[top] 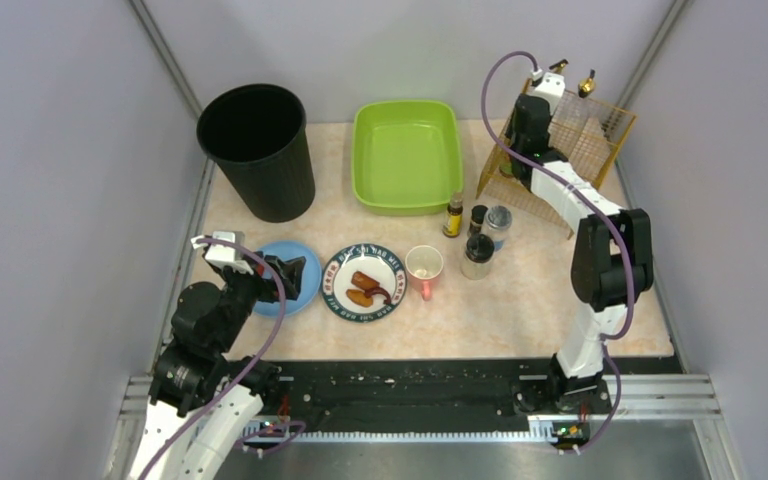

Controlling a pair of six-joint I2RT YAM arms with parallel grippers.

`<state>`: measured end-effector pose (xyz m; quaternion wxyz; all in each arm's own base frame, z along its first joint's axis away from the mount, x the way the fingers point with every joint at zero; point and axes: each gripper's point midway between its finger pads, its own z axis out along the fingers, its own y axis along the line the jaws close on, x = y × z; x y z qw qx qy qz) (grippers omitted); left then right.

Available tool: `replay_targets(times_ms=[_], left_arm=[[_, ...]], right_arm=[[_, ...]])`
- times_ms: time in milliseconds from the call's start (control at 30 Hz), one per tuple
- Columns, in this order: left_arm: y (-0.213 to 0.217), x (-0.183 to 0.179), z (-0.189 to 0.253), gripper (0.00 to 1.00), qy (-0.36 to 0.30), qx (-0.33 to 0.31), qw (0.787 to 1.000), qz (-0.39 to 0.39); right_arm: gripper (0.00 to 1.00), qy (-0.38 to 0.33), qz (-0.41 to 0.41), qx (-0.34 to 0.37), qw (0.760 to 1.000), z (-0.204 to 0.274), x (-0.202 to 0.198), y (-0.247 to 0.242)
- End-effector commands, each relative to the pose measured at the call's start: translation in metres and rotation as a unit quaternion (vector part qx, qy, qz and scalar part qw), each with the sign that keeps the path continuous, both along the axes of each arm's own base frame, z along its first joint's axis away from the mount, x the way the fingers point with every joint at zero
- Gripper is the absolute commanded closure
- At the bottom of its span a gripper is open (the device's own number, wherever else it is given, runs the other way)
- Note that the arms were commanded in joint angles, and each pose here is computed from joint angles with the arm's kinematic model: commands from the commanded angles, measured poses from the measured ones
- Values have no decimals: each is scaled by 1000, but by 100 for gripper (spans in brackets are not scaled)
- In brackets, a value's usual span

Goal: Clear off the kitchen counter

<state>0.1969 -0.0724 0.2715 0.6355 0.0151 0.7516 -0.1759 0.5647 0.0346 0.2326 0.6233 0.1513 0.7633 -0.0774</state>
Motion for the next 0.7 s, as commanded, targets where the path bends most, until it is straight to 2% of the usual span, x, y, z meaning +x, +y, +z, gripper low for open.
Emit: replay_targets(times_ms=[0, 233, 400, 533, 667], left_arm=[[-2, 3, 6, 2, -14, 1, 1000, -4], [-2, 3, 6, 2, -14, 0, 1000, -3], [-2, 3, 6, 2, -14, 1, 1000, -4], [-2, 2, 7, 2, -16, 0, 1000, -4], [-2, 2, 7, 2, -16, 0, 1000, -5]], right_arm=[[100, -76, -3, 28, 997, 37, 12, 1], [100, -55, 2, 24, 998, 13, 12, 2], [71, -59, 19, 28, 998, 19, 7, 7], [57, -65, 34, 32, 997, 31, 2, 11], [47, -70, 46, 39, 996, 44, -5, 14]])
